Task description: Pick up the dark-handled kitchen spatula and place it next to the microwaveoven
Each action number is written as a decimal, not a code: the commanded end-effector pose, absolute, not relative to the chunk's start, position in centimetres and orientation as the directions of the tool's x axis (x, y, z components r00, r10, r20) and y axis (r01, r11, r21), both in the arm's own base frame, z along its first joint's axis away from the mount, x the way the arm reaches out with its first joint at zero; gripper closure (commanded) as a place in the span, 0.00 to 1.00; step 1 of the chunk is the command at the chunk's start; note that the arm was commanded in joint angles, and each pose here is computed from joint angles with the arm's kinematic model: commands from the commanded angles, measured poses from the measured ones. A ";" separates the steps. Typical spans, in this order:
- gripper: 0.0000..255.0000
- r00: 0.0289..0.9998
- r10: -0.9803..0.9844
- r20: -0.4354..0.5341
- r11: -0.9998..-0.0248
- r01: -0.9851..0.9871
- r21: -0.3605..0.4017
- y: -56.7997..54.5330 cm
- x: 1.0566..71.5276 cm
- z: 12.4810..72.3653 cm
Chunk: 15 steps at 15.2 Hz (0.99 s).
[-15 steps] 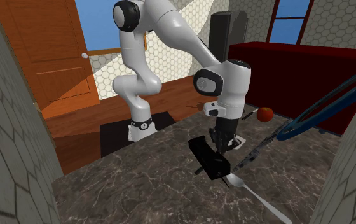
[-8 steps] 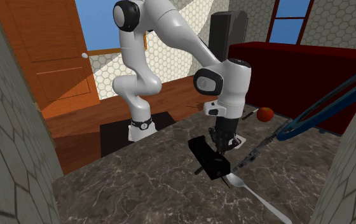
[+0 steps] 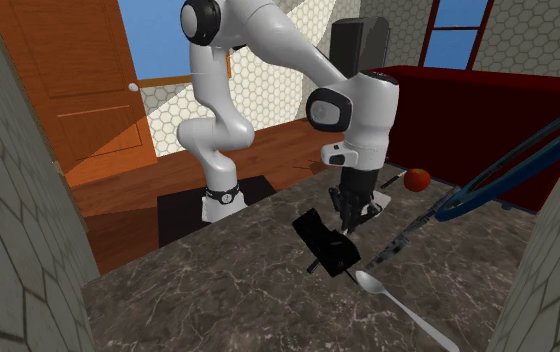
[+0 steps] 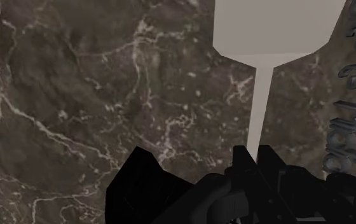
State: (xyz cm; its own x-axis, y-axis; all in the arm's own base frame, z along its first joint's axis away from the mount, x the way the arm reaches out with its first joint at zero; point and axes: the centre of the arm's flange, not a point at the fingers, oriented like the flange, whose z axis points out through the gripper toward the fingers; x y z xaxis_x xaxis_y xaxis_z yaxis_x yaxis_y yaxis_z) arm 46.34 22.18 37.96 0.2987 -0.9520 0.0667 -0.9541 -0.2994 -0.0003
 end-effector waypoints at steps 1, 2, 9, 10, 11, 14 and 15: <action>1.00 0.299 -0.952 0.066 -0.300 -0.954 0.000 22.4 46.3 39.1; 1.00 0.299 -0.952 0.066 -0.300 -0.954 0.000 22.4 46.3 39.7; 1.00 0.299 -0.952 0.066 -0.300 -0.954 0.000 22.4 46.3 43.4; 1.00 0.299 -0.952 0.066 -0.300 -0.954 0.000 22.4 46.3 43.9; 1.00 0.299 -0.952 0.066 -0.300 -0.954 0.000 22.4 46.3 44.4; 1.00 0.299 -0.952 0.066 -0.300 -0.954 0.000 22.4 46.3 46.0; 1.00 0.299 -0.952 0.066 -0.300 -0.954 0.000 22.4 46.3 46.5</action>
State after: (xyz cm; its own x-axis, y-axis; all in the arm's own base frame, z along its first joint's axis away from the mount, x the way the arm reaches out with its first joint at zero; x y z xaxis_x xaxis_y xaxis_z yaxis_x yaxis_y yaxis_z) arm 46.29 22.43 45.93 0.2988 -0.9520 0.0665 -0.9541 -0.2995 -0.0007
